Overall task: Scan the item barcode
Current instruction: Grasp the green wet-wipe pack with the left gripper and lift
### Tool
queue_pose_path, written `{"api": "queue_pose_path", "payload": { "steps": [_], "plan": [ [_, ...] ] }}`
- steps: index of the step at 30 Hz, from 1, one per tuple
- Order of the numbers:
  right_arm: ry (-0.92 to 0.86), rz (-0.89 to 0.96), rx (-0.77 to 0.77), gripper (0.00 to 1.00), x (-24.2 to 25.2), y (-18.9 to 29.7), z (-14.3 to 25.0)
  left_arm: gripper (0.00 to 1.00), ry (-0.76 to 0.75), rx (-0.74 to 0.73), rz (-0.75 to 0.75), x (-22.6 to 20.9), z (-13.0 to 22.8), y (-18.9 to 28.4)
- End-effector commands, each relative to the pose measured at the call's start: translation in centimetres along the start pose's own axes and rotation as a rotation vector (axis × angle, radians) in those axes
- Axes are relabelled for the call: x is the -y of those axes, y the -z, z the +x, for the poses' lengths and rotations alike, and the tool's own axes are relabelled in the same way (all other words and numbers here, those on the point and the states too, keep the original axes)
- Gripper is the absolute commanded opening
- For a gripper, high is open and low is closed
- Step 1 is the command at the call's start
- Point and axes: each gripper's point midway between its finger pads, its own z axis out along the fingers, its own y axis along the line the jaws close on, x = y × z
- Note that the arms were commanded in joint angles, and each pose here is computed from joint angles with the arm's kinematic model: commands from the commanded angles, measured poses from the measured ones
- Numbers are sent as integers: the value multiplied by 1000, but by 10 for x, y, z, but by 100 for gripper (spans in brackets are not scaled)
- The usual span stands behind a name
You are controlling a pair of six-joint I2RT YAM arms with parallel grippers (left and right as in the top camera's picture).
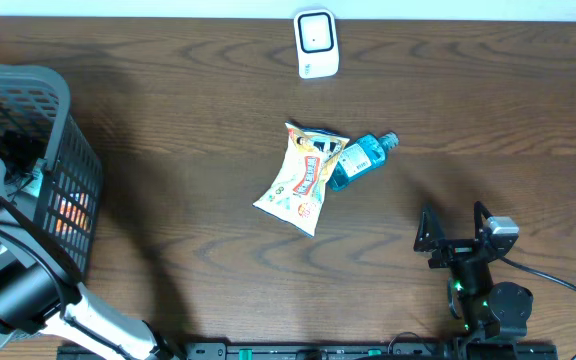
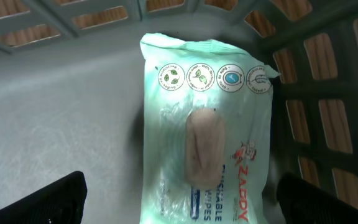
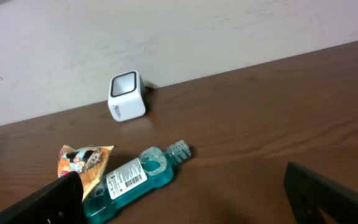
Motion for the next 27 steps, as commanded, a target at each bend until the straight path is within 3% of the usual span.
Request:
{"api": "queue_pose_path", "payload": {
  "steps": [1, 11, 20, 23, 26, 27],
  "plan": [
    [16, -2, -6, 99, 0, 0, 2, 98, -12, -4, -14, -2, 1, -12],
    [16, -2, -6, 99, 0, 0, 2, 98, -25, 3, -9, 2, 0, -39],
    [16, -2, -6, 99, 0, 0, 2, 99, -206, -34, -21, -1, 11, -67],
    [16, -2, -6, 99, 0, 0, 2, 84, -218, -50, -28, -3, 15, -68],
    [16, -2, -6, 99, 0, 0, 2, 58, -219, -69, -37, -6, 19, -68],
    [16, -2, -6, 99, 0, 0, 2, 55, -219, -75, -40, -7, 20, -68]
  ]
}}
